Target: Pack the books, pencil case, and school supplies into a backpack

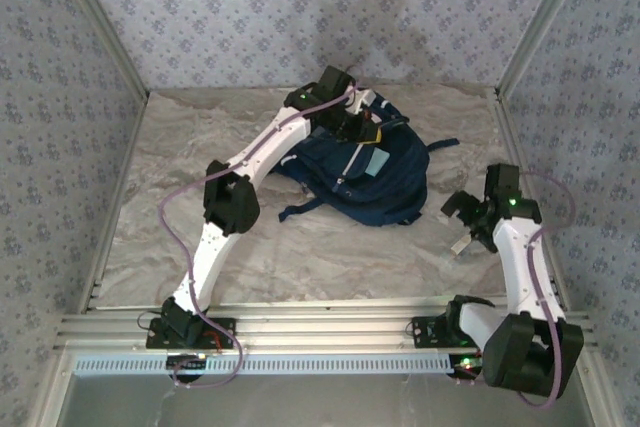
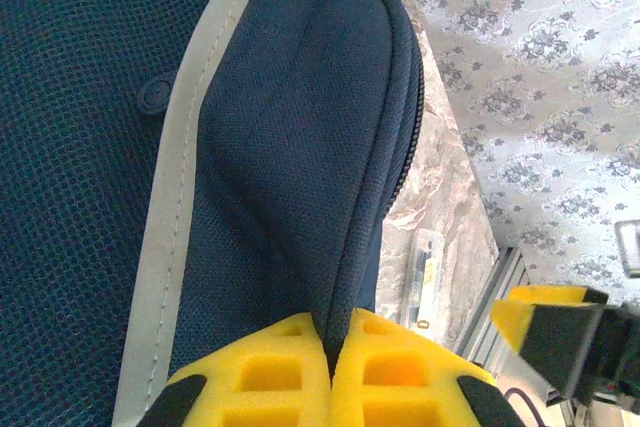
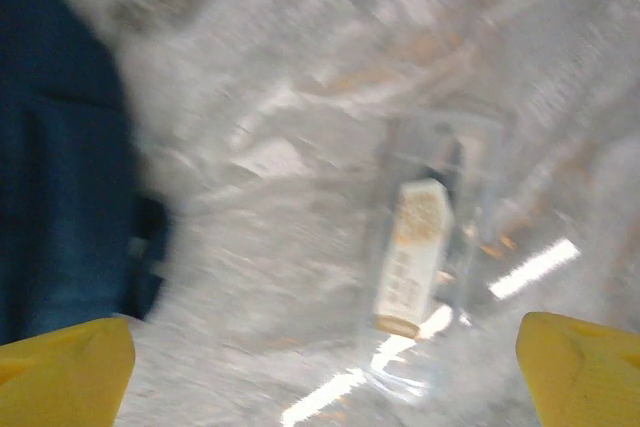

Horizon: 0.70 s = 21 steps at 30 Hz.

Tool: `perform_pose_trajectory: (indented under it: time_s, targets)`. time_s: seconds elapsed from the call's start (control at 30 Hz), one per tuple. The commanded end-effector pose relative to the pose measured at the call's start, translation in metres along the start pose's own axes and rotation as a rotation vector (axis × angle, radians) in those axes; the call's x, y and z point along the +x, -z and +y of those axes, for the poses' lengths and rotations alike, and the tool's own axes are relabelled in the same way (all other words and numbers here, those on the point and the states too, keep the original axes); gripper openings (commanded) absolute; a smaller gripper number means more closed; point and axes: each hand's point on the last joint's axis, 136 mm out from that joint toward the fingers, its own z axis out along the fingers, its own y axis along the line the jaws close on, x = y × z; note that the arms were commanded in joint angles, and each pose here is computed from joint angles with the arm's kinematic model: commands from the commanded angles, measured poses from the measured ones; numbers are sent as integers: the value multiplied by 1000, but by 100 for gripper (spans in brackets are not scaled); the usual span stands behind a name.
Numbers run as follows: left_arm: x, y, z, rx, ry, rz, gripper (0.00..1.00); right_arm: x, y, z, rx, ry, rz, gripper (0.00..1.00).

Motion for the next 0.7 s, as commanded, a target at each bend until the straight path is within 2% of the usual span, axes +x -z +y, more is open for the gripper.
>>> perform_pose_trajectory:
  time_s: [0.0,0.17,0.33,0.67]
  targets:
    - [-17,15,-23,86,-67,-57,0,12,-8,-19,127,0,12,100]
    - [-15,16,-23,88,-57,-51,0,40,-41,-22,165,-41,107,98]
    - [-18,18,-28,101,-73,-67,0,47,-62,-19,129,-64,118,89]
    - [-15,21,-28,93,-72,-70,0,31,-90,-15,137,-85,109,74]
